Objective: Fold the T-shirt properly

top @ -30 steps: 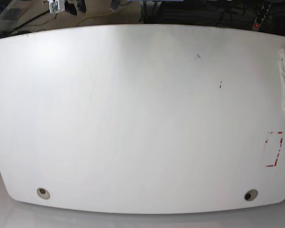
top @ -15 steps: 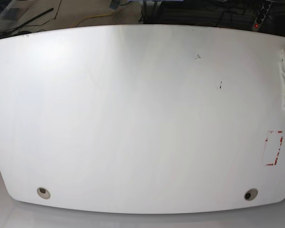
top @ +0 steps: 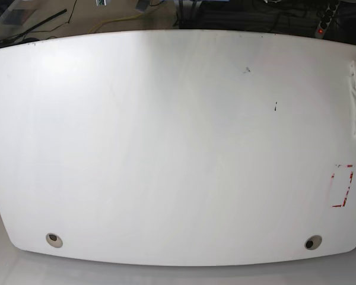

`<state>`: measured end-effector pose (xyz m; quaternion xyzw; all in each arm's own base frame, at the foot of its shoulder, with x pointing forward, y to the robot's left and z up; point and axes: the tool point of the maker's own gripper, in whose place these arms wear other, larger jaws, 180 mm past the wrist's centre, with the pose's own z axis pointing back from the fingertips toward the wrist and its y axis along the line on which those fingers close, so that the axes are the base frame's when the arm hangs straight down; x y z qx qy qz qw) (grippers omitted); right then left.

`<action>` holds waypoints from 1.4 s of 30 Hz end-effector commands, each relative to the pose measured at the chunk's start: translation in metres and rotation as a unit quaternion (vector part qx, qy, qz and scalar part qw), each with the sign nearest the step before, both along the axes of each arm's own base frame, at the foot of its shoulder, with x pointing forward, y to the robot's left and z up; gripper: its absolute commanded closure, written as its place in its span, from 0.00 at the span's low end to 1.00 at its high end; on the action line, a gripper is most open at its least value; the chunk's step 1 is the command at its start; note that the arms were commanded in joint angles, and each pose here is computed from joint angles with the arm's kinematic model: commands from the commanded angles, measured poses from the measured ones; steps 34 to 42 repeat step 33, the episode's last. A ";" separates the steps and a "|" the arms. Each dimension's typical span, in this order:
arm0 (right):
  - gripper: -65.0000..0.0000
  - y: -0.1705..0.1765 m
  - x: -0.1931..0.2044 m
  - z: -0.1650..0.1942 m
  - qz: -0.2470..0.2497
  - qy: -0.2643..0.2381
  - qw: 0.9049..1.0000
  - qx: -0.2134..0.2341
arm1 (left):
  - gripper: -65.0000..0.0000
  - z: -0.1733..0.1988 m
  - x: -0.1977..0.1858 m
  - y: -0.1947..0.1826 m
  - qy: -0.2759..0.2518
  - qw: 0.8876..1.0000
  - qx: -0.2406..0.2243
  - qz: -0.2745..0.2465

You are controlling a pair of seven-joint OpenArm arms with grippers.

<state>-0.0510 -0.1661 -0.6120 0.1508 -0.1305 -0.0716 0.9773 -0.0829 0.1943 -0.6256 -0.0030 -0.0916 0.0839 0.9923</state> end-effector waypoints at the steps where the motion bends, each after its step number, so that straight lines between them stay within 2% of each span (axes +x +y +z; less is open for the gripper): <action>1: 0.73 -0.002 0.005 -0.004 -0.003 0.000 1.000 0.002 | 0.31 -0.008 0.008 0.011 0.008 1.000 0.007 0.007; 7: 0.73 -0.004 0.026 -0.015 -0.011 0.006 1.000 -0.001 | 0.31 -0.022 0.029 0.003 0.022 1.000 -0.003 0.019; 12: 0.73 -0.004 0.040 -0.021 -0.018 0.009 1.000 -0.002 | 0.31 -0.029 0.044 -0.009 0.034 0.999 -0.016 -0.011; 16: 0.73 0.000 0.051 -0.023 -0.021 0.005 1.000 0.000 | 0.31 -0.032 0.048 -0.001 0.050 0.999 0.012 -0.009; 22: 0.73 0.000 0.053 -0.024 -0.022 0.004 1.000 -0.001 | 0.31 -0.033 0.055 -0.001 0.049 0.999 0.020 -0.007; 27: 0.72 -0.008 0.051 -0.027 -0.025 0.010 0.999 -0.028 | 0.31 -0.033 0.055 -0.001 0.050 0.999 0.021 -0.007; 42: 0.72 -0.009 0.051 -0.027 -0.025 0.010 0.999 -0.030 | 0.31 -0.033 0.058 0.000 0.044 0.999 0.022 -0.008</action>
